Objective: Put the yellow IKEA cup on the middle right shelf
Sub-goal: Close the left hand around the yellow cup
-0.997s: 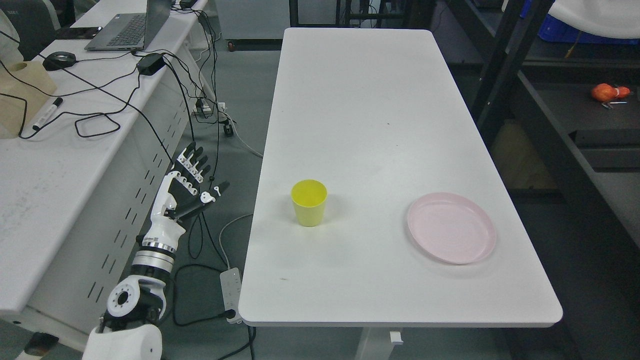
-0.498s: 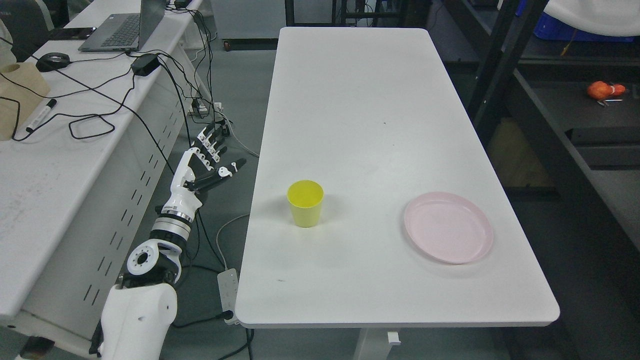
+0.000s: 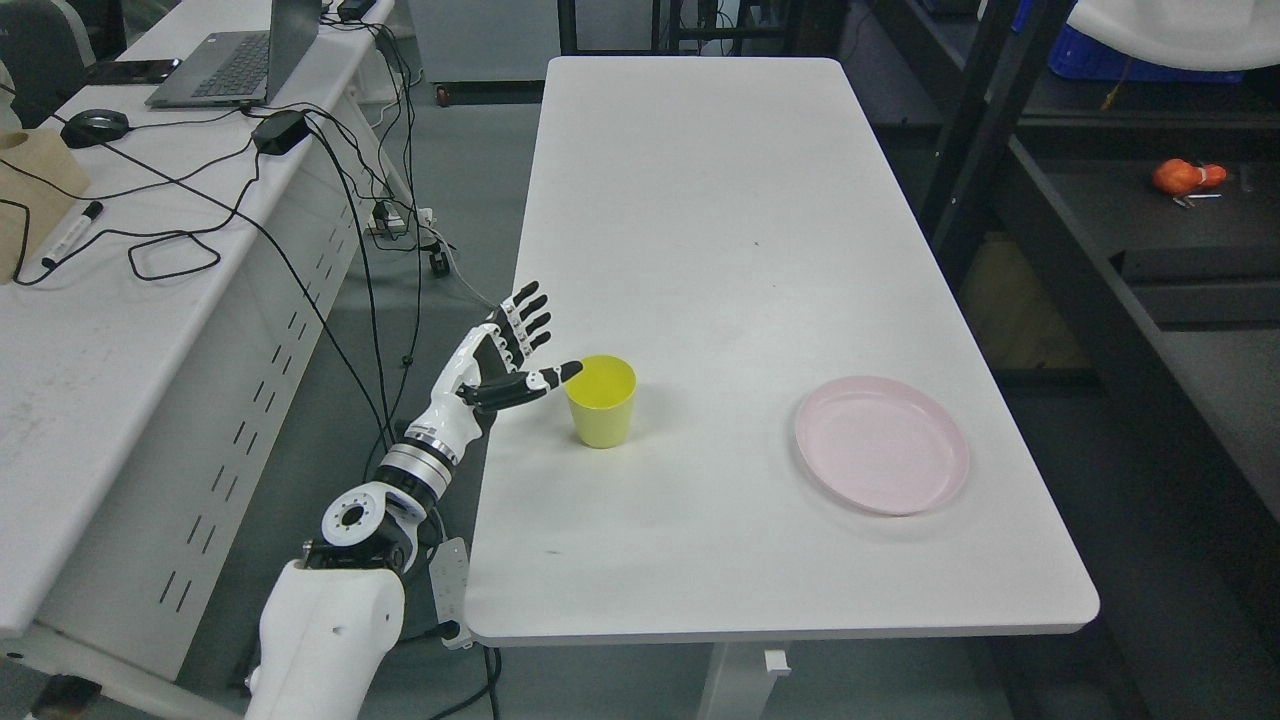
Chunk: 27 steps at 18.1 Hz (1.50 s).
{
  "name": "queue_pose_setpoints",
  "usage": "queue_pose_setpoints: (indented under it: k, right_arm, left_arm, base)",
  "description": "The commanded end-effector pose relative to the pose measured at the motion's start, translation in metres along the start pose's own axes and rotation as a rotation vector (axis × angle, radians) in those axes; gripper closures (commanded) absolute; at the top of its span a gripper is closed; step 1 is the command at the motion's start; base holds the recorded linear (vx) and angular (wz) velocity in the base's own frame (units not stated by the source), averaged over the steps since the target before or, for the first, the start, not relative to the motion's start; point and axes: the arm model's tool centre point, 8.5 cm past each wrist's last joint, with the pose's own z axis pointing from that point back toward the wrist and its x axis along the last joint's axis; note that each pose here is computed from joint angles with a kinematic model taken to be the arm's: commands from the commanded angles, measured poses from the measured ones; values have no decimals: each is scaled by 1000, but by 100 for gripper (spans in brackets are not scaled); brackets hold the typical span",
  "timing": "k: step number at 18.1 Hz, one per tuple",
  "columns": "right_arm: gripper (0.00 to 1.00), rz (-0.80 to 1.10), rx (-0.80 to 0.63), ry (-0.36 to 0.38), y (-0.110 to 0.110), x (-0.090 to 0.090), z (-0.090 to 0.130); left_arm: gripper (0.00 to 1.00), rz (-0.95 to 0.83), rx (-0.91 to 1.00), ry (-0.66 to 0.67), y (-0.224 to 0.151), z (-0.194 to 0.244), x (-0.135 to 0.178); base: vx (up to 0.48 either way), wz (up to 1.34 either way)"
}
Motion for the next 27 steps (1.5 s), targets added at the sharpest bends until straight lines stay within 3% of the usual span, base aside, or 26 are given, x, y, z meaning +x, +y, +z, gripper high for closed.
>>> queue_pose_setpoints:
  k: [1,8,16,17,18,22,24,27]
  right_arm:
    - [1,-3,-12,15,-10,-9,-1]
    - [1,-3,-12,15,-10,-9,-1]
    - [1,-3,-12,15,-10,-9,-1]
    - [1,-3,-12,15,-10,-9,-1]
    - [1,-3,-12,15,-10,-9,-1]
    - [1,-3,-12,15,-10,-9,-1]
    - [1,-3,-12,15,-10,-9,-1]
    - [1,-3,-12,15,-10,-9,-1]
  left_arm:
    - [2,-43,-105,134,-34,2,-42]
    - [2,-96,-137,166,-42,2,-49]
    - [6,-99,-91,232,-21,-5,-54]
    - [11,-99,-86,237,-18,-7,-54]
    - [22,-93,-78,233,-16,-7,-52]
    - [76,-7,41,146,17,0,-37]
    - [90,21,66,99,23,1,-32]
    - [97,41,84,83,28,3,-30]
  base:
    - [-45,-103]
    - [-35,-45]
    - [6,18]
    - [0,0]
    - [0,0]
    - [0,0]
    - [0,0]
    - [0,0]
